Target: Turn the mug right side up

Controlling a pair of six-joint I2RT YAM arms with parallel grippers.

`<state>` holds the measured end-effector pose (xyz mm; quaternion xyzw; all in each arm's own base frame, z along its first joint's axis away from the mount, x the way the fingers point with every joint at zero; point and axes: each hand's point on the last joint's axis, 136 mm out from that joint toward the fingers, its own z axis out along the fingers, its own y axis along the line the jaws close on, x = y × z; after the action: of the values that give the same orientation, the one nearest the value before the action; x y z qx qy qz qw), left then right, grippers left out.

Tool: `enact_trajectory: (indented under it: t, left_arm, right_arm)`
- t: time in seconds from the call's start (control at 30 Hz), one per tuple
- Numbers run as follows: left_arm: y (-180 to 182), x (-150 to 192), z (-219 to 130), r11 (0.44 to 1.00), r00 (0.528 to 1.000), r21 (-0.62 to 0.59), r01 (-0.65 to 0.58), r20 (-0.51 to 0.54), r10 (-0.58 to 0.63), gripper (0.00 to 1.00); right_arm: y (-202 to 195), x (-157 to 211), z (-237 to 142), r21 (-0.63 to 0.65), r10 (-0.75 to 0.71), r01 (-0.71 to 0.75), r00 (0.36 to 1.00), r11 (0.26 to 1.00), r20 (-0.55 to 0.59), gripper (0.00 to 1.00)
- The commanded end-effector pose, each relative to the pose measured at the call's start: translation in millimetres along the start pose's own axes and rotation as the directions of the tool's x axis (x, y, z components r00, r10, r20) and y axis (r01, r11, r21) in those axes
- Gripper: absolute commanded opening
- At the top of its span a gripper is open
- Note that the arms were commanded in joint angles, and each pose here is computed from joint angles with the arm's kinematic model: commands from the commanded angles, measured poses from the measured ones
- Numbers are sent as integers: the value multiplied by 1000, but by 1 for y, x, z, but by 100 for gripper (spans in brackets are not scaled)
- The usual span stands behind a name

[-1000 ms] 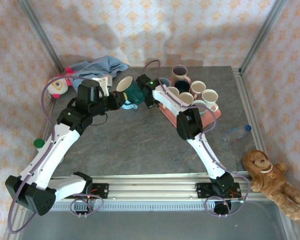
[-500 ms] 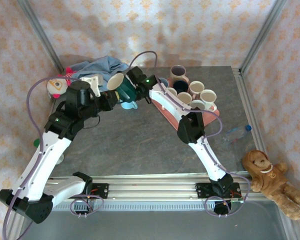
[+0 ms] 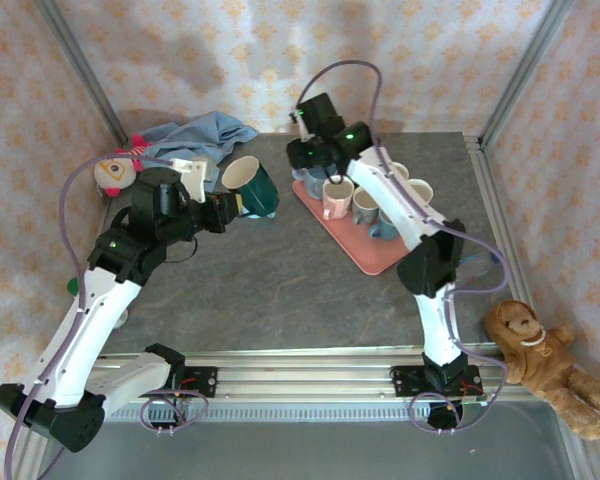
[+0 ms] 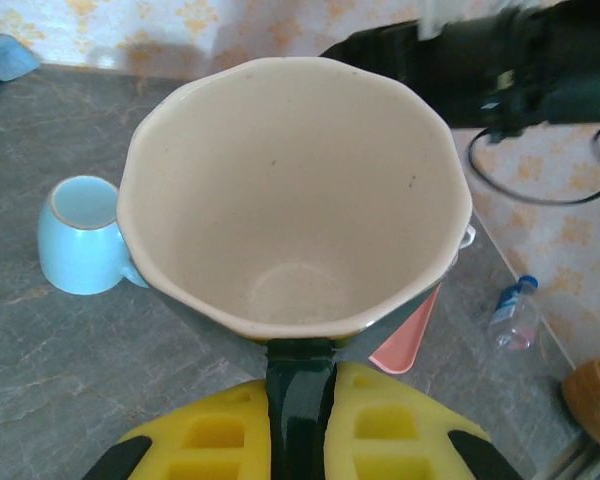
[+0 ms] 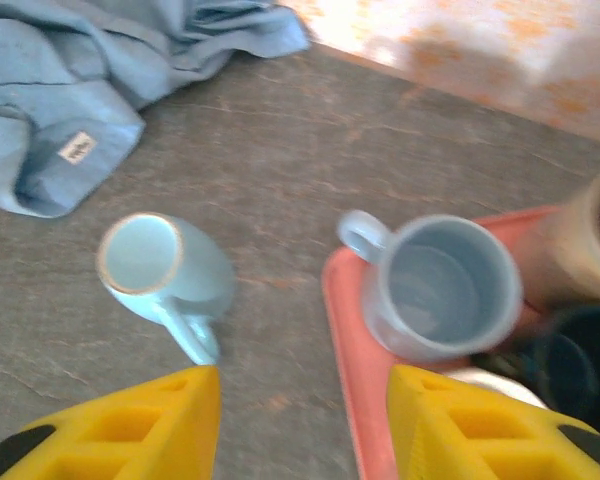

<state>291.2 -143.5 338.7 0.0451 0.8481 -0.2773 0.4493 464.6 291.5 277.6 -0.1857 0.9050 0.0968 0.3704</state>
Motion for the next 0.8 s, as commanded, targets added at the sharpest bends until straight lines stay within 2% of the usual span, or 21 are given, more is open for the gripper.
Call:
enact_trajectory:
  t: [0.0,0.17,0.37,0.47,0.6,0.77]
  left_arm:
    - [-30,-37,-7,983,982,121,-141,144,123,0]
    - [-36,-28,10,957,967,159,-243,114,227,0]
    - [-61,-9,35,901,920,197,-387,152,362,0]
    - [-71,-2,53,894,917,214,-393,160,365,0]
    - [-83,7,77,887,920,251,-386,172,352,0]
    - [-94,22,104,860,896,253,-443,156,415,0]
  right_arm:
    - [-41,-4,-46,68,68,-71,996,995,53,47]
    - [-96,17,-82,95,180,-190,978,977,104,47]
    - [-151,47,-126,74,358,-377,915,923,187,47]
    - [-171,61,-143,70,434,-456,876,887,212,48]
    - [-188,79,-149,69,498,-523,839,850,219,49]
    - [-202,93,-147,57,567,-590,795,806,216,49]
